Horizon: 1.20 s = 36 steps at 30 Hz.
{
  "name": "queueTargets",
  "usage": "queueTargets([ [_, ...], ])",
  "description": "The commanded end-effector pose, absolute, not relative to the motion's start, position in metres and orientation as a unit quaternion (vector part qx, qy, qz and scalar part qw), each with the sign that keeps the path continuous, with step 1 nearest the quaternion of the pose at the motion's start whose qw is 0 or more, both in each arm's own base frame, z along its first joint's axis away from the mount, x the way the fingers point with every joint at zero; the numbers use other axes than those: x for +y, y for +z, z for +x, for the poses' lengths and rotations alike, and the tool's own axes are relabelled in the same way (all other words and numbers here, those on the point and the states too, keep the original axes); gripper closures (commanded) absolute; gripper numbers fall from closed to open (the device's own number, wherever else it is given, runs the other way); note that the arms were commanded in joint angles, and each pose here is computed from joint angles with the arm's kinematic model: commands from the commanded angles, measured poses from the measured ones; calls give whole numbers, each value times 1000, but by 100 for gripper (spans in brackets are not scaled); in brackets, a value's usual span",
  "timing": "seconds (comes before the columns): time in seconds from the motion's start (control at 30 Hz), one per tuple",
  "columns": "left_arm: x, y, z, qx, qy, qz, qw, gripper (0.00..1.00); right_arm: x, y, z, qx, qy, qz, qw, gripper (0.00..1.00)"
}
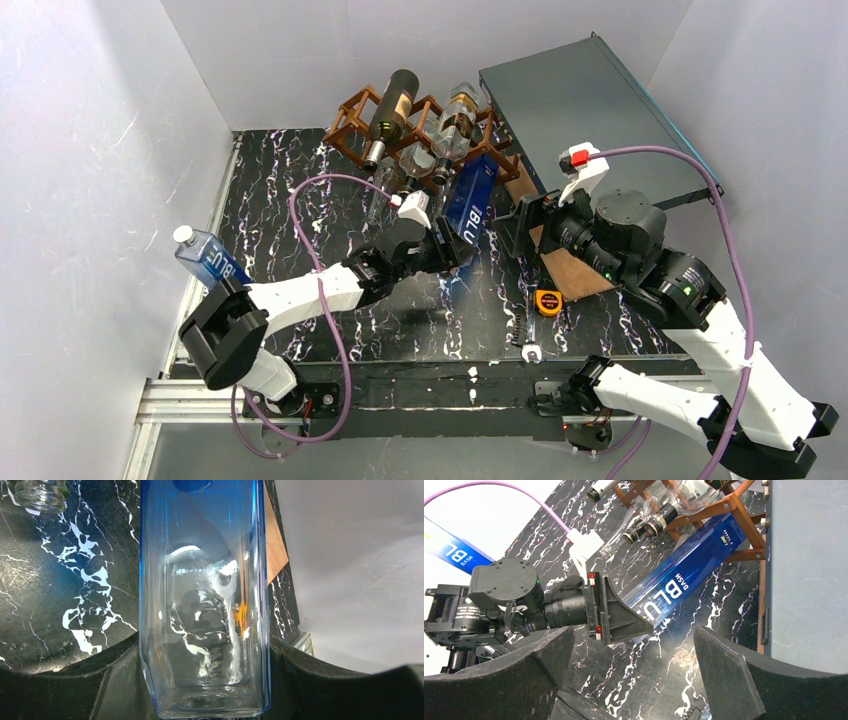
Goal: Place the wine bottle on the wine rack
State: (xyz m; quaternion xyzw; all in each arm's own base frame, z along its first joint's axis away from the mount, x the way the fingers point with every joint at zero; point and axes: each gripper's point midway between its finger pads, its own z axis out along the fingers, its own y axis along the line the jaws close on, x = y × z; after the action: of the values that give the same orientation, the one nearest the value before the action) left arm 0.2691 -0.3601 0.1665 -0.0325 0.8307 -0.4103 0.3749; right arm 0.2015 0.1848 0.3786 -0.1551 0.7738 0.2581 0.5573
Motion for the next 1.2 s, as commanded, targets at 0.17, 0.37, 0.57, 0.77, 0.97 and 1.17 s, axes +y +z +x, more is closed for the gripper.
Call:
queueTargets([
  [0.17,-388,276,302,723,-502,-38,473,100,178,406,199,750,270,-145,587,2],
  [0.37,-394,277,314,719,-497,-46,484,100,177,407,198,749,269,-145,588,2],
  [0.57,-394,276,332,716,-490,-61,494,100,176,405,199,750,264,-146,589,2],
  [0.77,-396,280,351,706,-489,-71,507,100,179,405,199,748,269,-149,588,2],
  [0.97,-399,284,362,697,-491,-71,517,100,183,405,200,748,273,-152,585,2],
  [1.17,-399,283,372,696,-484,-77,524,100,185,403,200,748,277,-154,583,1],
])
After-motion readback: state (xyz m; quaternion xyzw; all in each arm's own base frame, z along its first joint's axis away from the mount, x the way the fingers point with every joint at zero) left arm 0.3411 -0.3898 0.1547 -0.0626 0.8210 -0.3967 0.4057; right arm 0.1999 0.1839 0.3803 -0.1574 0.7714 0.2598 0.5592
